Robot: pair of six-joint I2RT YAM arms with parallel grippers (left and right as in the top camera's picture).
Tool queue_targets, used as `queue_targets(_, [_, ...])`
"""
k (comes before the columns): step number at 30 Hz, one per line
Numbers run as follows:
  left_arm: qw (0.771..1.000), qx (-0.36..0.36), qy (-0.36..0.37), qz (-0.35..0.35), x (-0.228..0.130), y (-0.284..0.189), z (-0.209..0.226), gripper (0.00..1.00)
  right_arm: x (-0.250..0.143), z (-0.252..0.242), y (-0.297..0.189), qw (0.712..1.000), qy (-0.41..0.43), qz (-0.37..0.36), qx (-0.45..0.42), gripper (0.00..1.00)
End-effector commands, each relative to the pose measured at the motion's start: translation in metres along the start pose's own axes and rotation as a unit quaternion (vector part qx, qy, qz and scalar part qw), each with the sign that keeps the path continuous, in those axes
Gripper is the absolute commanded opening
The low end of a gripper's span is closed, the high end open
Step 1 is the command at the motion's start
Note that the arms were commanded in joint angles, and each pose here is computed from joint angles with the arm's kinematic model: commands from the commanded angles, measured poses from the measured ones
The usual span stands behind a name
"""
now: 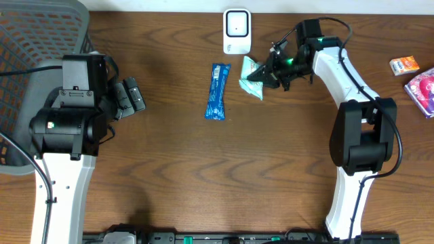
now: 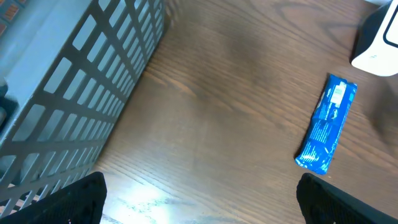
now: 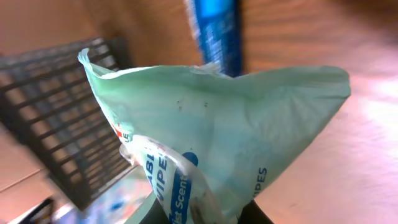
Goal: Scan the item barcode
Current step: 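Lift the tissue pack and hold it up to the scanner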
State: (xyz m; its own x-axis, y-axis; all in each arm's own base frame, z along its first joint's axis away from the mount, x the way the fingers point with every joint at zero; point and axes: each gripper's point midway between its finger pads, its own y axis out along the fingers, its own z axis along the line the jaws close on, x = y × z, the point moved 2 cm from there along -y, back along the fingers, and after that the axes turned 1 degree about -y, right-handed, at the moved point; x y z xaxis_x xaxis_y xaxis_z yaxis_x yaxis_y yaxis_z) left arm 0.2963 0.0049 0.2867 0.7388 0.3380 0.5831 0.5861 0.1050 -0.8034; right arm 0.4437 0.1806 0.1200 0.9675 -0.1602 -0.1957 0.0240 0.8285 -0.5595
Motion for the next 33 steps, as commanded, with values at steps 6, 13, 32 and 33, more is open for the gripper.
queue_targets(6, [1.000, 0.004, 0.005, -0.004, 0.003, -0.002, 0.002, 0.98, -0.015, 0.037, -0.008, 0.990, 0.078, 0.060, 0.102, 0.01])
queue_targets(13, [1.000, 0.004, 0.005, -0.004, 0.003, -0.002, 0.002, 0.98, 0.000, 0.046, 0.003, 0.995, -0.015, 0.022, 0.096, 0.01])
queue_targets(32, [1.000, 0.004, 0.005, -0.004, 0.003, -0.002, 0.002, 0.98, 0.118, 0.074, -0.005, 0.914, -0.149, -0.370, -0.071, 0.01])
queue_targets(33, [1.000, 0.004, 0.005, -0.004, 0.003, -0.002, 0.002, 0.98, 0.120, 0.073, -0.008, 0.910, -0.148, -0.379, -0.076, 0.01])
